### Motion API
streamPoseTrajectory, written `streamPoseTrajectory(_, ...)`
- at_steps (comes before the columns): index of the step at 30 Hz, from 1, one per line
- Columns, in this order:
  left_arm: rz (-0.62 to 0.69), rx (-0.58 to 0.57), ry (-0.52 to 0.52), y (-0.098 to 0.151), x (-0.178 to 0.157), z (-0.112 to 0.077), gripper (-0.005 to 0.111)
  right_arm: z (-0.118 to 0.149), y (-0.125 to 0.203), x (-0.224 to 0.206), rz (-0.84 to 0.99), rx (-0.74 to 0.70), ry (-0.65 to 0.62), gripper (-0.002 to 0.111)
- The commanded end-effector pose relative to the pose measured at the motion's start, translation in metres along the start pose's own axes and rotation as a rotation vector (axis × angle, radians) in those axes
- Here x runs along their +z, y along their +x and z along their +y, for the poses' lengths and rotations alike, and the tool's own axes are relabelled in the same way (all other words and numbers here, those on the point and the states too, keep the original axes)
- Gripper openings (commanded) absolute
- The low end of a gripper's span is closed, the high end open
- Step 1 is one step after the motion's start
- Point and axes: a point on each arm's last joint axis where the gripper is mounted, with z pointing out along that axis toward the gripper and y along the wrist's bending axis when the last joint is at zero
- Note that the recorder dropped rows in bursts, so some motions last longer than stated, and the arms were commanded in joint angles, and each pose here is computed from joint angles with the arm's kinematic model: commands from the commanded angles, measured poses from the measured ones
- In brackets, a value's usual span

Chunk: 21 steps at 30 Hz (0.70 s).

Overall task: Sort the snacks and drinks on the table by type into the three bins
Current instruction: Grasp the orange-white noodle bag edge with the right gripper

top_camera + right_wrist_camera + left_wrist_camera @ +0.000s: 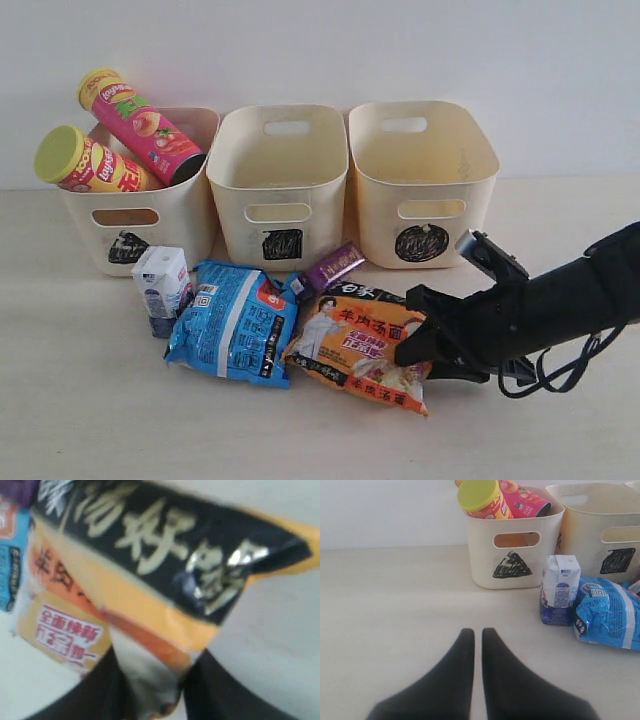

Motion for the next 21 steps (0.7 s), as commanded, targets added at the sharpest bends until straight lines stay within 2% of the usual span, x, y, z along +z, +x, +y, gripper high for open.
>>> streamPoseTrajectory(1, -0.006, -0.008, 0.001, -0.001, 0.000, 0.000, 0.004, -0.008, -0.004, -0.005, -0.008, -0.076, 0.013, -0.001)
streamPoseTrajectory(10, -0.006, -0.008, 0.001, -0.001, 0.000, 0.000, 0.004, -0.015, -0.012, -0.063, 0.014, -0.146, -0.186, 0.000)
streamPoseTrajectory(21, -0.006, -0.008, 0.001, -0.001, 0.000, 0.000, 0.004, 0.005, -0.012, -0.108, -0.033, -0.245, -0.275, 0.000)
